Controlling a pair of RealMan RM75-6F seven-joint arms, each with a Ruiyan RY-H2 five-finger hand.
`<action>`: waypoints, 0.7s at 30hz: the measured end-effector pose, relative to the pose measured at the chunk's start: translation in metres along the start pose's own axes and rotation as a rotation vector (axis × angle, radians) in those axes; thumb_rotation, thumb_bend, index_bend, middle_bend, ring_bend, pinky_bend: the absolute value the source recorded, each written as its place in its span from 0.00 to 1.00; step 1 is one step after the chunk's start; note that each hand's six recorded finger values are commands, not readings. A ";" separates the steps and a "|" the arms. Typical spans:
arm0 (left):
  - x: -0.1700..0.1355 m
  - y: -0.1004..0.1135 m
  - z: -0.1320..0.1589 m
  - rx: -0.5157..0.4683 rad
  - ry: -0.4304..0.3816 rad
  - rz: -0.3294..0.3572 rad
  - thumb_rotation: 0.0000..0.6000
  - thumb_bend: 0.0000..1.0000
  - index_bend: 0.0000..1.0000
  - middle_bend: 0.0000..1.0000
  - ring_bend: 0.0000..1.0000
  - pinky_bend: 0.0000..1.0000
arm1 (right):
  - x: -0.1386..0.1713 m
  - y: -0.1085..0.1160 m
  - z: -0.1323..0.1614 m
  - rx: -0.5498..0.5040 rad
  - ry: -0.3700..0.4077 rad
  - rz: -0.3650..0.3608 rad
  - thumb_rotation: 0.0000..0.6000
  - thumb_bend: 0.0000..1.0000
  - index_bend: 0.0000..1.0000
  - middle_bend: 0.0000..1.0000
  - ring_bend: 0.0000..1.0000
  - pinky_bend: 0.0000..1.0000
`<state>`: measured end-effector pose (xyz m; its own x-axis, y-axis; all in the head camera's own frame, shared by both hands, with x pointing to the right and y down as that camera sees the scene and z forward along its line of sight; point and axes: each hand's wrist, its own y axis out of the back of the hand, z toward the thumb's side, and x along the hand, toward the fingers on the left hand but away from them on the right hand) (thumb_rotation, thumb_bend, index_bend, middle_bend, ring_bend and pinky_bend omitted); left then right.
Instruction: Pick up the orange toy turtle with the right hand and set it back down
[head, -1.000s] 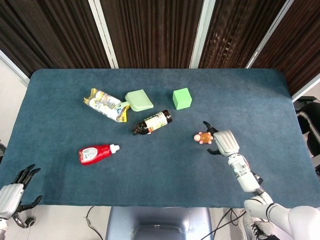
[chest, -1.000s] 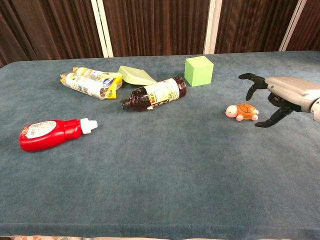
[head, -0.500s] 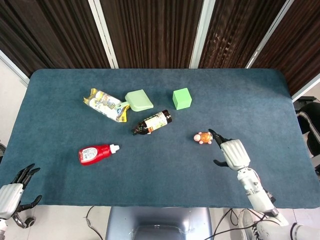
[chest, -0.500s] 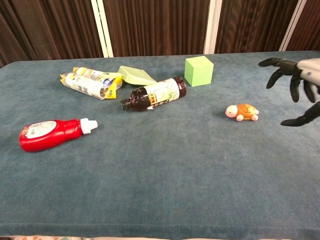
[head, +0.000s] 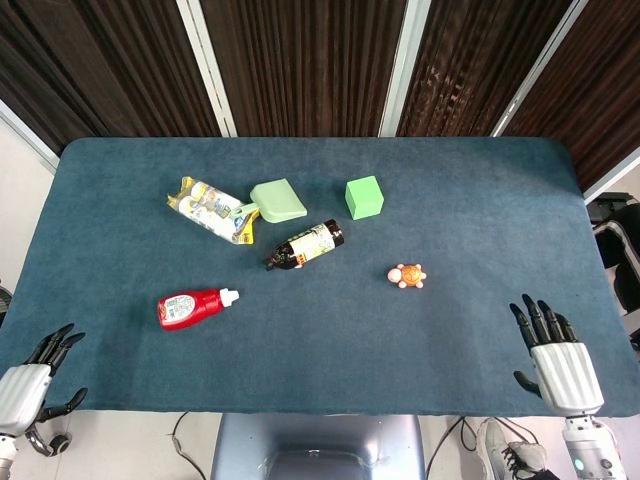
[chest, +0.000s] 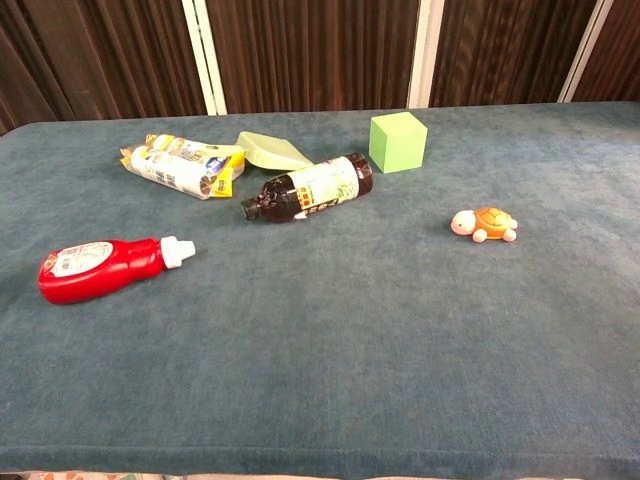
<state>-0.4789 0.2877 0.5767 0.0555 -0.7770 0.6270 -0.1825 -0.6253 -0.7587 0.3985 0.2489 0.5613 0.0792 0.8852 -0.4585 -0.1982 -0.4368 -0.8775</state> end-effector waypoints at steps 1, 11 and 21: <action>0.000 0.002 0.001 0.002 -0.001 0.005 1.00 0.30 0.13 0.00 0.05 0.38 | 0.003 -0.002 -0.003 0.007 -0.003 0.003 1.00 0.06 0.00 0.06 0.06 0.28; 0.000 0.017 0.007 0.019 -0.007 0.051 1.00 0.30 0.13 0.00 0.05 0.38 | 0.012 -0.003 -0.010 -0.002 -0.011 -0.074 1.00 0.06 0.00 0.05 0.06 0.28; 0.005 0.027 0.016 0.014 -0.033 0.120 1.00 0.30 0.13 0.00 0.05 0.38 | 0.015 0.004 -0.010 -0.027 -0.023 -0.140 1.00 0.06 0.00 0.05 0.06 0.28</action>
<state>-0.4680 0.2660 0.5569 0.0663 -0.8479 0.5259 -0.1764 -0.5287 -0.8302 0.4088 0.2586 0.5493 0.0819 0.9409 -0.3285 -0.1601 -0.3129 -0.9362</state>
